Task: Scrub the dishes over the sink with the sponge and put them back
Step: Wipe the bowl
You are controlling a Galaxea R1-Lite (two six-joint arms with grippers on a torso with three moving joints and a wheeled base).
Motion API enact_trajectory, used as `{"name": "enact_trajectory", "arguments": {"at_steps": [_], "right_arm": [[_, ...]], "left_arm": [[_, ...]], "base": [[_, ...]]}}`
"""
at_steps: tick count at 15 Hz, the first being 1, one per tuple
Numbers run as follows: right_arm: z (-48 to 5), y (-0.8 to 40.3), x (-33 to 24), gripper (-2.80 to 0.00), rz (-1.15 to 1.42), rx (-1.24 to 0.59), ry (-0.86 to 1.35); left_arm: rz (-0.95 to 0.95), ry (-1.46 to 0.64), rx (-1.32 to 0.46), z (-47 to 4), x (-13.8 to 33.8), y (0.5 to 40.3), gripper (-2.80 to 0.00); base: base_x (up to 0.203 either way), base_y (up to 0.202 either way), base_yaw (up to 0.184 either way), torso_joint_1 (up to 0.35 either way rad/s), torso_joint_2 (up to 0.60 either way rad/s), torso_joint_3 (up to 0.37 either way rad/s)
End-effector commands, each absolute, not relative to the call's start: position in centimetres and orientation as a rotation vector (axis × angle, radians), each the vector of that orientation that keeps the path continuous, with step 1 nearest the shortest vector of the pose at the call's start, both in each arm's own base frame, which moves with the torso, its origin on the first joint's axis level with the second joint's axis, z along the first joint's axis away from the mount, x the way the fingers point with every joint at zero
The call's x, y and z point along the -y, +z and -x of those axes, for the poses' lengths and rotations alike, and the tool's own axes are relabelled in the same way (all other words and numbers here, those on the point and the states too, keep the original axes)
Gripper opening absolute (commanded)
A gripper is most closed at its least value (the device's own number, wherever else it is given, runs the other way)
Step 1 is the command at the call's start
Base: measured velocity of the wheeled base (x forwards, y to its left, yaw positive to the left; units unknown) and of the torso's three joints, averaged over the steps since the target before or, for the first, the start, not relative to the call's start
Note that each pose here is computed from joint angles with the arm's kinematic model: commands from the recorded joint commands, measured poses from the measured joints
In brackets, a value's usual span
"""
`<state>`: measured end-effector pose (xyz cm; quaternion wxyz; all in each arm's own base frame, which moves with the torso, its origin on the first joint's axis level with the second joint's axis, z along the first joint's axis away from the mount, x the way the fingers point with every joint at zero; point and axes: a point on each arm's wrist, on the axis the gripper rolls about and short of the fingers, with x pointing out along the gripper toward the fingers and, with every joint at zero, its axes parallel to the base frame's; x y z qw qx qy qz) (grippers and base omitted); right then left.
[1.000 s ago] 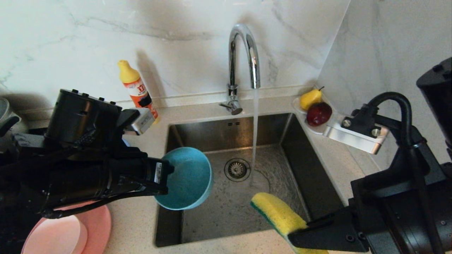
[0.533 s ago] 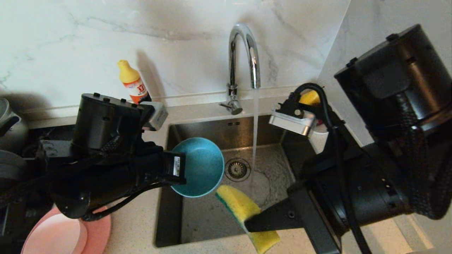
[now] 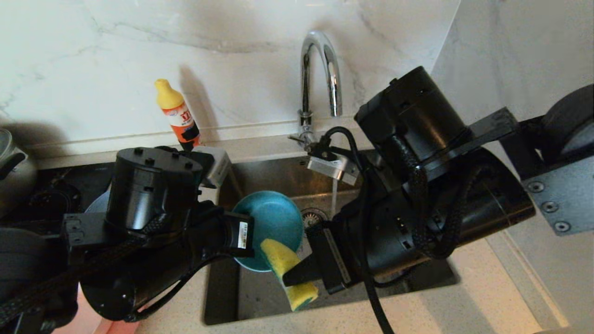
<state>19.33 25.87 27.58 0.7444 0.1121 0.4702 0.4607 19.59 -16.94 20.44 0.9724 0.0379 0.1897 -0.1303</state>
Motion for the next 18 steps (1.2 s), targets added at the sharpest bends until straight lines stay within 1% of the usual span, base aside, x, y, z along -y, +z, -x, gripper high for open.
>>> {"name": "enact_trajectory", "arguments": {"at_steps": [1, 4, 11, 18], "right_arm": [[-20.5, 26.5, -26.7, -2.80, -0.245, -1.057, 0.984], [-21.4, 26.1, -26.8, -2.80, -0.261, -1.067, 0.957], [-22.3, 27.5, -26.5, -2.80, -0.307, -1.025, 0.950], [-22.9, 26.9, -27.2, -2.80, -0.316, -1.042, 0.945]], "left_arm": [[-0.104, -0.258, -0.372, -19.4, 17.0, 19.4, -2.80], [-0.106, -0.264, -0.351, -19.2, 16.8, 18.7, -2.80], [-0.146, -0.279, -0.304, -19.1, 16.8, 17.3, -2.80], [-0.130, -0.292, -0.266, -19.2, 17.3, 17.3, -2.80]], "base": [[0.000, 0.000, 0.000, 0.000, 0.00, 0.000], [0.000, 0.000, 0.000, 0.000, 0.00, 0.000], [0.000, 0.000, 0.000, 0.000, 0.00, 0.000], [0.000, 0.000, 0.000, 0.000, 0.00, 0.000]]}}
